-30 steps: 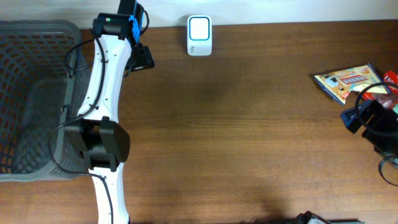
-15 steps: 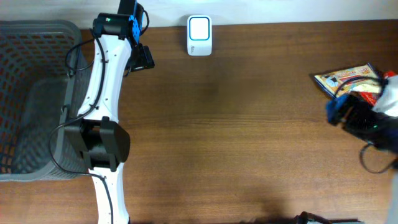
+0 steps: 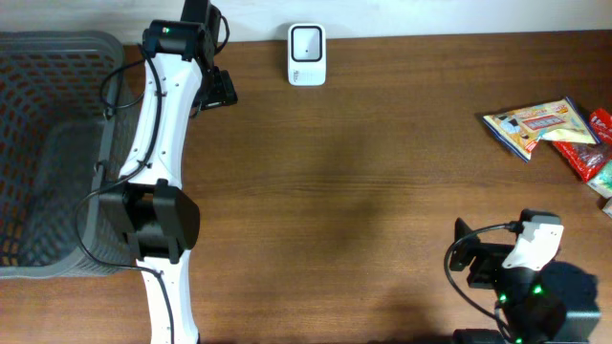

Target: Scan the item barcode

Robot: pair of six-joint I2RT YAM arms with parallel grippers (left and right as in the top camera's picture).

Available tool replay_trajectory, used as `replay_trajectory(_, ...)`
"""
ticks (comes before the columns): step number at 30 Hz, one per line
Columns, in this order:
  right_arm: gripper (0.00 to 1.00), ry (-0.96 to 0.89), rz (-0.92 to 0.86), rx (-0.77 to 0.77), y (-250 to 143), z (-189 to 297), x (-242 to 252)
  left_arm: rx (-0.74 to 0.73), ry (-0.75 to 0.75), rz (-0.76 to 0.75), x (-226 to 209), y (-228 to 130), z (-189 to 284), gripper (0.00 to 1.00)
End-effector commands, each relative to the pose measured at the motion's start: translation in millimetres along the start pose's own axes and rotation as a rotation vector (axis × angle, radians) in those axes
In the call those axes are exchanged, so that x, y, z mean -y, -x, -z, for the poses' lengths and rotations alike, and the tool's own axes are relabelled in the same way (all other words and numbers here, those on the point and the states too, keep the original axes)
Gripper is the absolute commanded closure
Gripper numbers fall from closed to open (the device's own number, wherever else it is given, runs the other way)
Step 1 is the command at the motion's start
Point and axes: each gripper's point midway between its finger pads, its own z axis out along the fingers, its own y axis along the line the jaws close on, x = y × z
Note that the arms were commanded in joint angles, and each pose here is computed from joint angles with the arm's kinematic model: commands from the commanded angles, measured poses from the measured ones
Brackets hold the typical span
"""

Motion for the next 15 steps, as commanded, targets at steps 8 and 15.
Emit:
replay_trajectory(8,0.02,0.024,0.013,0.271,-31.1,-54.1,7.7,0.003,-0.001,0.016,-2.0,0.2,2.3,0.01)
replay_trajectory(15,0.02,0.05,0.121,0.381,-27.3,-59.9,-0.1,0.003,-0.001,0.016,-2.0,0.2,2.3,0.01)
